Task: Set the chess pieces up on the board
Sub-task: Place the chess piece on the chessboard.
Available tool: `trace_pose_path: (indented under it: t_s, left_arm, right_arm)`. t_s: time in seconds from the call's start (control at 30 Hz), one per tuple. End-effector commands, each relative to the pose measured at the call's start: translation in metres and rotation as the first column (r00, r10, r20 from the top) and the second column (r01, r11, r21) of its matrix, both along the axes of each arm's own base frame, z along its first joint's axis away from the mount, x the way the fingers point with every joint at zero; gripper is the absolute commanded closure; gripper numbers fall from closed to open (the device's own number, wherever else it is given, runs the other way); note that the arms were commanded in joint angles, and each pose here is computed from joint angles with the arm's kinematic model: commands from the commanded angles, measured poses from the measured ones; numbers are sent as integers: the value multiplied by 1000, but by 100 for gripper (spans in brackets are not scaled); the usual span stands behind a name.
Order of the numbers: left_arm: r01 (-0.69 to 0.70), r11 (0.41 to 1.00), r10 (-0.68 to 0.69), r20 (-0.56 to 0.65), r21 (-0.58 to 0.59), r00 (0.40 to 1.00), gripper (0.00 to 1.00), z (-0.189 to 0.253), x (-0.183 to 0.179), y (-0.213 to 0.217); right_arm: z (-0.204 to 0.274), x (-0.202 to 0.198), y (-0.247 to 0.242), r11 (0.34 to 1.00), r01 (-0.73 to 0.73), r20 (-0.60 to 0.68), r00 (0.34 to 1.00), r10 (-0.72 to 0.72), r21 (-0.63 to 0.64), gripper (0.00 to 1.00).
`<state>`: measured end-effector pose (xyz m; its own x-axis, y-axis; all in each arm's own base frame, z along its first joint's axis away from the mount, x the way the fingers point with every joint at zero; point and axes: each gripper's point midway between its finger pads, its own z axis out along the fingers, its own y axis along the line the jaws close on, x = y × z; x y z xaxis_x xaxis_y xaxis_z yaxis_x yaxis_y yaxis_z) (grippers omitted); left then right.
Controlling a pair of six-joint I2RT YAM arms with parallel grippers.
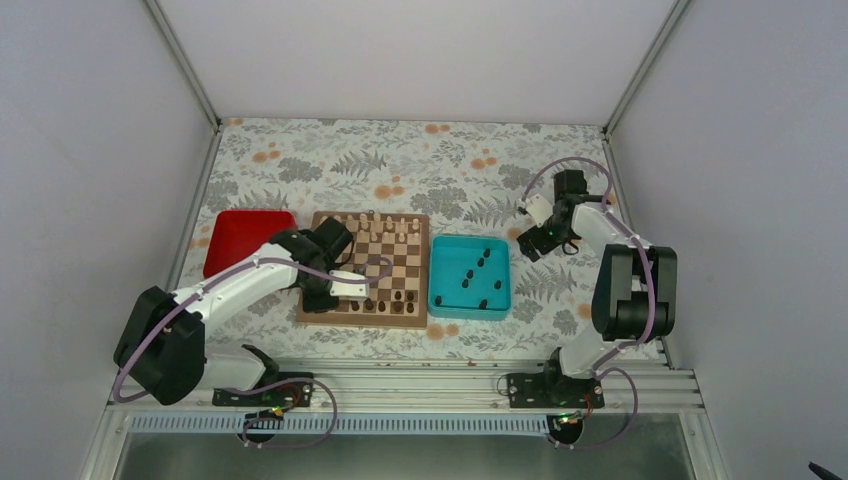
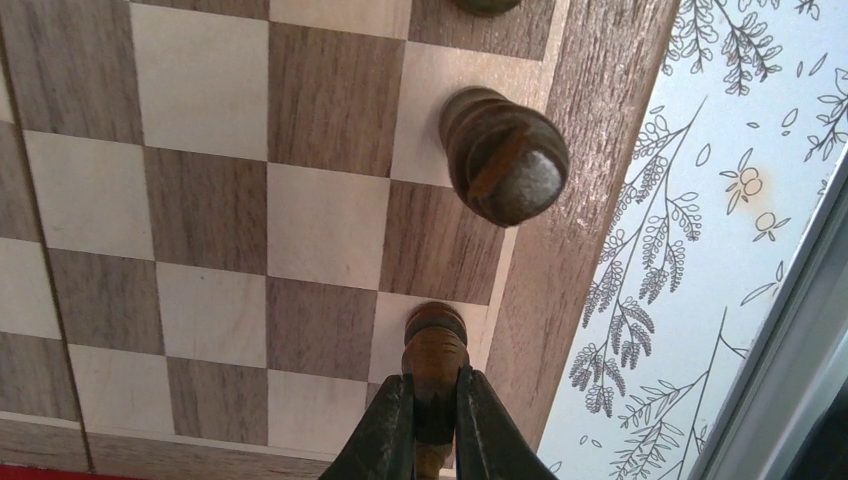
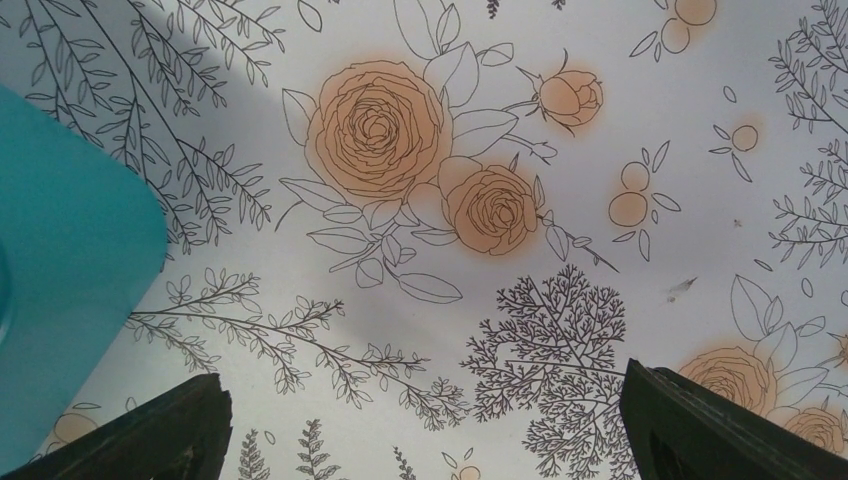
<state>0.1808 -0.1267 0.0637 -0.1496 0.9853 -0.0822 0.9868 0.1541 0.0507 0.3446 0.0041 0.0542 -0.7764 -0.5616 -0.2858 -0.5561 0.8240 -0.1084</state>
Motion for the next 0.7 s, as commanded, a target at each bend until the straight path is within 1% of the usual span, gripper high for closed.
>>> trace_pose_path:
  t_s: [0.0,0.67]
  left_arm:
    - [-4,1000,4,-4,12,1000,94,-4,-1,4]
    - [-8,1000,8,6,25,1000,94,3,2,10]
  right_arm:
    - [-2,2,-7,1000,16,4,1000,-16,-13,0]
    - [-4,1,-7,1000,18,-5,1000,-18,-10,0]
